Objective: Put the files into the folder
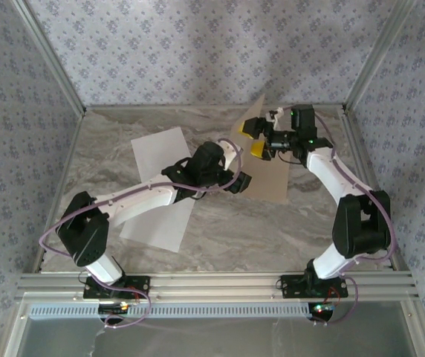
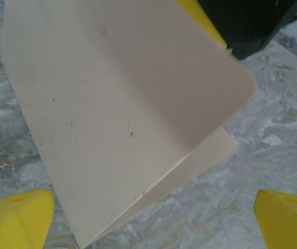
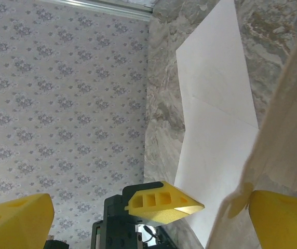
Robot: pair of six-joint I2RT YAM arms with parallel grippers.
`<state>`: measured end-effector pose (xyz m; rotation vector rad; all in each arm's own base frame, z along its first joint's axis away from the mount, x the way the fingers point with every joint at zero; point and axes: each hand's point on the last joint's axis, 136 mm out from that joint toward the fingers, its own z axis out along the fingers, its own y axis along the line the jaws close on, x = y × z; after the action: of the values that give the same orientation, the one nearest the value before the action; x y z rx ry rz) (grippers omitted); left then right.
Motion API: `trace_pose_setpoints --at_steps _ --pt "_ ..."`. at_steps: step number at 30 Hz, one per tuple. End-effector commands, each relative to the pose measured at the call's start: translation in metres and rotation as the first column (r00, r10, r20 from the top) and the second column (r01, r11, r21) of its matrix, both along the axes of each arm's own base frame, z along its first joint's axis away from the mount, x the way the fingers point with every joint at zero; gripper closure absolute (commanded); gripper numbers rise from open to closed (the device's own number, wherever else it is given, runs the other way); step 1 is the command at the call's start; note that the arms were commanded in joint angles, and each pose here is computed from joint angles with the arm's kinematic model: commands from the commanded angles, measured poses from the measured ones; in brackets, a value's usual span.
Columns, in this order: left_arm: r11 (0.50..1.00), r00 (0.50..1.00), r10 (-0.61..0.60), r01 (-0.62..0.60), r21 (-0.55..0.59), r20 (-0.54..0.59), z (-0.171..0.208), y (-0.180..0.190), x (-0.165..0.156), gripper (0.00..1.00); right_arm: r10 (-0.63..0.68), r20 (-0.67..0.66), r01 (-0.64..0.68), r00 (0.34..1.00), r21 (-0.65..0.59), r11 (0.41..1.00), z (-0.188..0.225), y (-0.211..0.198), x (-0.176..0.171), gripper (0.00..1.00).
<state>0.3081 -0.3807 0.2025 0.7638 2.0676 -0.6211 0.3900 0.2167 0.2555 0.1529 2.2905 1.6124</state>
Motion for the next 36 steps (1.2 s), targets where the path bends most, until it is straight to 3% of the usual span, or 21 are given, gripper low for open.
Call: trace_pose_setpoints --at_steps 1,5,12,19,24,30,36 --pt "0.998 0.994 0.053 -0.049 -0.037 0.095 0.030 0.006 0.014 0.05 0.000 0.032 -0.001 0.999 0.025 1.000 0.017 0.014 0.012 0.02" --pt "0.989 0.986 0.142 -0.138 -0.048 0.089 0.030 0.022 0.028 0.16 0.015 0.036 -0.015 0.999 0.012 1.000 0.016 0.026 0.017 0.02" --pt "0.985 0.980 0.169 -0.165 -0.049 0.108 0.031 0.038 0.044 0.34 0.025 0.041 -0.026 0.999 0.010 1.000 0.020 0.037 0.024 0.02" --pt "0.994 0.981 0.112 -0.112 -0.009 0.161 0.031 0.037 0.058 0.54 0.024 0.035 -0.024 0.999 0.006 1.000 0.018 0.038 0.030 0.02" --pt "0.996 0.982 0.083 -0.084 0.001 0.170 0.030 0.036 0.065 0.77 0.024 0.039 -0.024 0.999 0.002 1.000 0.020 0.036 0.033 0.02" --pt "0.998 0.982 0.062 -0.061 -0.008 0.177 0.034 0.030 0.074 0.98 0.003 0.043 -0.003 0.999 -0.003 1.000 0.023 0.024 0.037 0.02" --pt "0.994 0.988 0.082 -0.071 -0.087 0.134 0.047 0.025 0.077 1.00 -0.011 0.051 0.012 0.999 -0.021 1.000 0.028 0.008 0.031 0.02"
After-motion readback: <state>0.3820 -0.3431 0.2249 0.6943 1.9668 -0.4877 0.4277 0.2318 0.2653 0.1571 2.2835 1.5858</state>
